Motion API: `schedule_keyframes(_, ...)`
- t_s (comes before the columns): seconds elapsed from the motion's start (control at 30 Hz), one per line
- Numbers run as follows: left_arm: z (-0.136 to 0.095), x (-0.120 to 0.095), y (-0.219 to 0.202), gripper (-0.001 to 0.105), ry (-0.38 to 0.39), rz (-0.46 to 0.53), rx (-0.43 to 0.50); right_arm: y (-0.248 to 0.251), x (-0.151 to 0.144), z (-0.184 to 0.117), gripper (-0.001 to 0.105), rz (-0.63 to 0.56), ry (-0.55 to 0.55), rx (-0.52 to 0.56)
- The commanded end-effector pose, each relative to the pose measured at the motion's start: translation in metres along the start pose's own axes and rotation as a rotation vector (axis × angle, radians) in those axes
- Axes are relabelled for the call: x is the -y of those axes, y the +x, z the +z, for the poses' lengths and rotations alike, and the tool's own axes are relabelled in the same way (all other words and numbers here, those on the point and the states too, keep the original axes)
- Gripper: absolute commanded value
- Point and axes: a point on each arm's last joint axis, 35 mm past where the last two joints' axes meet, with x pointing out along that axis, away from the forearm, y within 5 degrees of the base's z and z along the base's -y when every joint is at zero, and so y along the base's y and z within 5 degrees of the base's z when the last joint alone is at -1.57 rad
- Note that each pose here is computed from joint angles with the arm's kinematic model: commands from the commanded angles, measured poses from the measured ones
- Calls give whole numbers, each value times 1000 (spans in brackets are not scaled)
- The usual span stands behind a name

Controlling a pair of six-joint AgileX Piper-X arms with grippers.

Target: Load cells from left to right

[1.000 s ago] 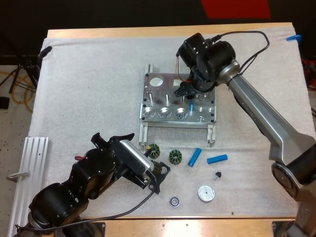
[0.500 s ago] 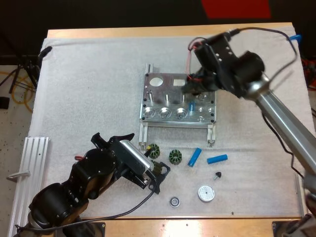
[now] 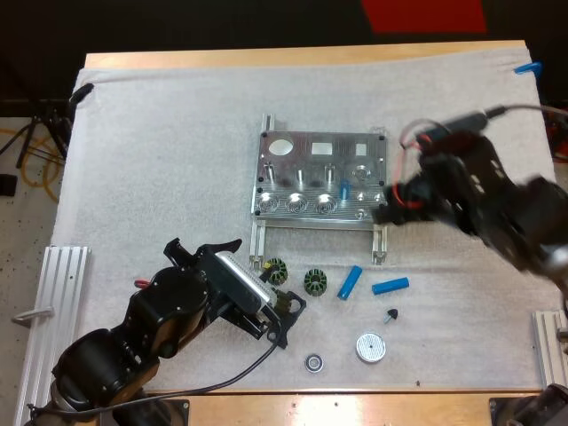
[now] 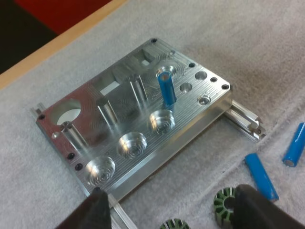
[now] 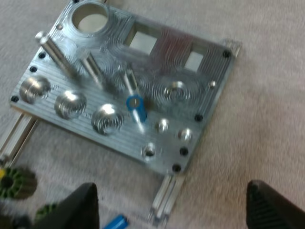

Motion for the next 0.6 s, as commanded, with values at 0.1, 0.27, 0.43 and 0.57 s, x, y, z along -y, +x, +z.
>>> schedule_keyframes(0.1,4,1,-1,54,-6,-40,33,-30,-5,-27,63,26,0,50)
schedule_keyframes(0.27,4,2,-1,54,-6,-41,36,-65,-13,-56,63,73,-13,98)
schedule_keyframes(0.43,4,2,-1,54,-6,-41,36,-90,-18,-76,63,113,-14,99)
schedule_keyframes(0.57,4,2,-1,54,-6,-48,35,-102,-22,-89,63,148,-48,63)
